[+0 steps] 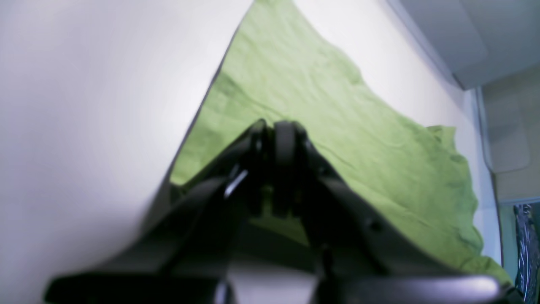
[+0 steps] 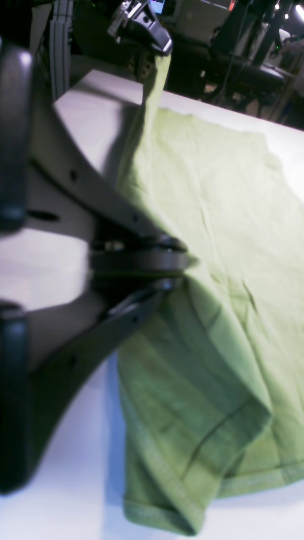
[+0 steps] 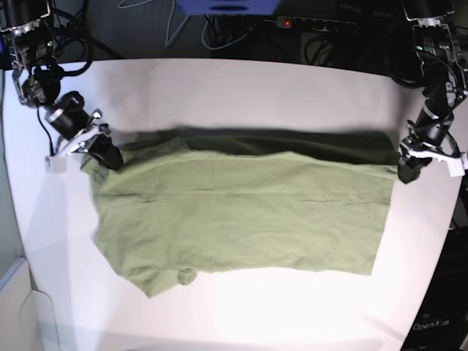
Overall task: Fold the T-shirt properly
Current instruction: 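Lift both shoulder corners and fold them over toward the hem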
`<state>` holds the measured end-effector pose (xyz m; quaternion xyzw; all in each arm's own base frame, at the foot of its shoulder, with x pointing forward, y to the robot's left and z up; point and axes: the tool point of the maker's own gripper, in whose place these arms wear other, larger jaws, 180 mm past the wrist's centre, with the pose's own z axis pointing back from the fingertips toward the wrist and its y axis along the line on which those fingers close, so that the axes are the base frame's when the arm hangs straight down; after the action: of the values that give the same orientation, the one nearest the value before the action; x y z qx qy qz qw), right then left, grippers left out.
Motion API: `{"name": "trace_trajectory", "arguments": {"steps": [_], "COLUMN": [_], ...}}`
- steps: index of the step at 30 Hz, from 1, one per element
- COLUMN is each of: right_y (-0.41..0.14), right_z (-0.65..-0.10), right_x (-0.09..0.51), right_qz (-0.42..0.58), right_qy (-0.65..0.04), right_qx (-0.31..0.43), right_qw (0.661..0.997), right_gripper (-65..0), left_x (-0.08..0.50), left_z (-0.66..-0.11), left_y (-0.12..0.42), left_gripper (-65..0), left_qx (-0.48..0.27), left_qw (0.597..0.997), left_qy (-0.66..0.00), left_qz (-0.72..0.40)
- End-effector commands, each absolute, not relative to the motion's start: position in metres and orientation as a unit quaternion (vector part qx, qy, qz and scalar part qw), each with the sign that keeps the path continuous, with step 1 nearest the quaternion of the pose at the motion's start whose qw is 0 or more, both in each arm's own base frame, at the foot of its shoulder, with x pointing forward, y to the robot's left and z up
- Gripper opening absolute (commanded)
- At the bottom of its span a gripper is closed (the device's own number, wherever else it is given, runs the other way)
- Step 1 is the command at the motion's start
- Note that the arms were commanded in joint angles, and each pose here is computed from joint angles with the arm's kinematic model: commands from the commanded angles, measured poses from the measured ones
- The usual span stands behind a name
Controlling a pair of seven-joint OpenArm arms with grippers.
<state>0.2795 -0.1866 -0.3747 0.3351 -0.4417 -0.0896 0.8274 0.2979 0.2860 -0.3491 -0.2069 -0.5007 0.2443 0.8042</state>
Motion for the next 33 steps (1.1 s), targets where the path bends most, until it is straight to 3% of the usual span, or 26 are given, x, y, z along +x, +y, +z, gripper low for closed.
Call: {"name": "trace_trajectory", "arguments": {"steps": [1,23,33], "right_y": [-0.195,-0.217,-0.211], "right_z": [-0.360,-0.354,-0.356], "right_x": [0.290,0.343,0.359], "right_qz": [-0.088,-0.087,-0.078], "right_qy": [-0.464,-0.468,-0.469], "right_qx": [0.337,0.317,0.313], "right_qw": [0.815,0.820,0.822], "right_gripper": [-64.1,-64.3,-64.3], "left_x": [0.316,0.358,0.375], "left_z": [-0.328,-0.340,-0.347], "left_y": [0.294,0.315,0.294], "left_gripper": [-62.6,-62.6,-62.5], "left_qx": [-0.208,-0.221,-0.192], "left_qw": [0.786,0.767,0.799], "left_qy": [-0.532,-0.529,-0.519], "left_qz": [0.235,0.289,0.237]}}
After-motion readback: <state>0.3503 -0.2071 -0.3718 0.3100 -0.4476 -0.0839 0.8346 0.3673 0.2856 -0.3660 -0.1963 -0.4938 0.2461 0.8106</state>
